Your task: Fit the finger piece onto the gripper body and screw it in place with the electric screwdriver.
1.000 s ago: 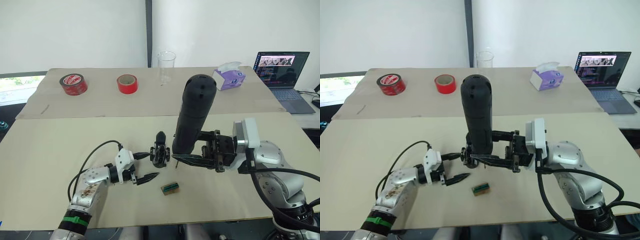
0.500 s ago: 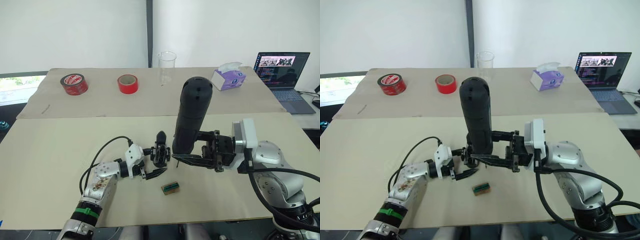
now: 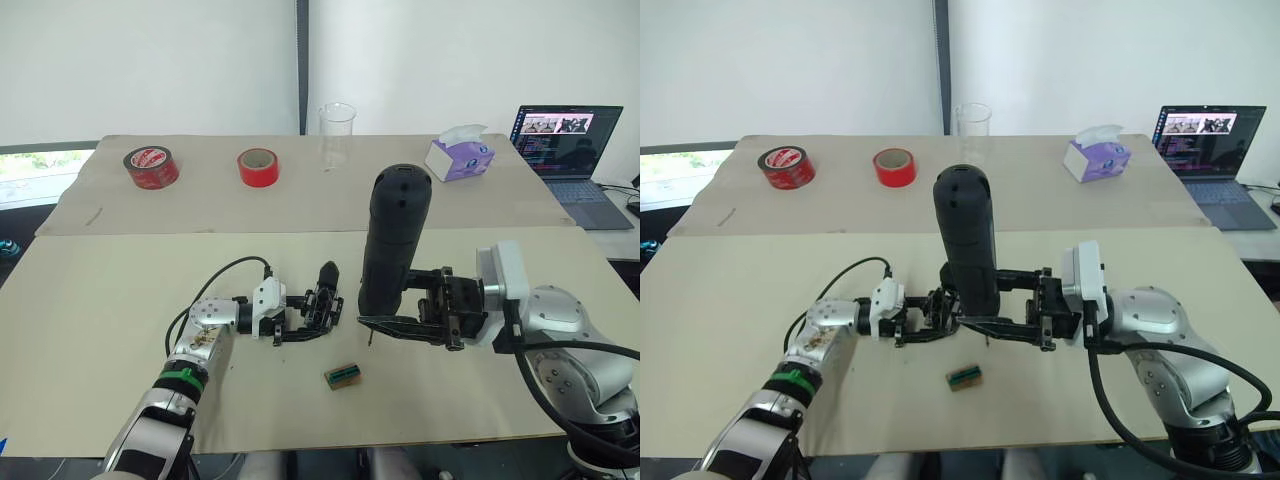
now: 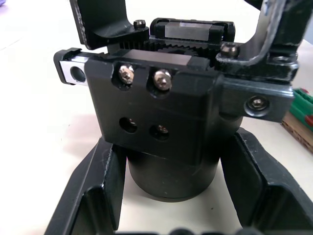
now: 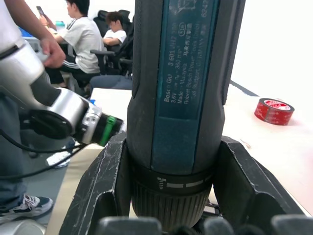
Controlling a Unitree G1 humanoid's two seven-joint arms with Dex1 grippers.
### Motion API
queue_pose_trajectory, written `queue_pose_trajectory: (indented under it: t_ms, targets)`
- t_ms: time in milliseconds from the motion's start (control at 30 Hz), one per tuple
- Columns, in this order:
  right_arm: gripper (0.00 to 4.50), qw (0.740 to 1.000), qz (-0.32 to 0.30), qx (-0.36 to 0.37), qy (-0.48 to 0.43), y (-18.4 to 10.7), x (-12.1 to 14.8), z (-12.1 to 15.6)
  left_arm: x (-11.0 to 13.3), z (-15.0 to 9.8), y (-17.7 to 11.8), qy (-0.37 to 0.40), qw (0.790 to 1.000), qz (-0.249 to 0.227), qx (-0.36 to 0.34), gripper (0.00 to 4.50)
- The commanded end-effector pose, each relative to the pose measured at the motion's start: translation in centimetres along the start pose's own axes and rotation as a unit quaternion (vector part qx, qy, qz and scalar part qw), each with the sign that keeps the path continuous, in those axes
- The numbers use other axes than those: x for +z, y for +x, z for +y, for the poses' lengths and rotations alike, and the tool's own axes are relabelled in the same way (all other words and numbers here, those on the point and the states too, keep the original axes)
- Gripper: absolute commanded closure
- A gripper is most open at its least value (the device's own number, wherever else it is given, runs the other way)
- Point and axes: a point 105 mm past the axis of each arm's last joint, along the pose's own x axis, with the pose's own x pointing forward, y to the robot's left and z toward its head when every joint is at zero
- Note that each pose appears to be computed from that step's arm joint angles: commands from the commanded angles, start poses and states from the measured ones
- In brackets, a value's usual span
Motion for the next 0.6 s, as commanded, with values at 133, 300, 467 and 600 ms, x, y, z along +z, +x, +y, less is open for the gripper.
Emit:
queue_pose_trajectory:
  t_ms: [133,300,467,600]
  targets:
    - [2.57,1.0,-0.015,-0.002,-0.028,-0.2,1.7,0.3,-1.5,0.0,0.3,-0.027,0.999,0.03,-0.012,2.22]
    - [2.57,1.0,-0.015,-0.006,-0.027,-0.1,1.8,0.3,-1.3,0.5,-0.7,-0.028,0.999,0.025,0.016,0.4]
    - [2.57,1.0,-0.014,-0.006,-0.027,-0.2,1.8,0.3,-1.3,0.0,-2.1,-0.019,0.999,0.026,0.025,0.01]
    - [2.57,1.0,-0.012,-0.008,-0.026,-0.2,1.7,0.2,-0.4,-0.9,-3.1,-0.025,0.999,0.01,0.047,0.01]
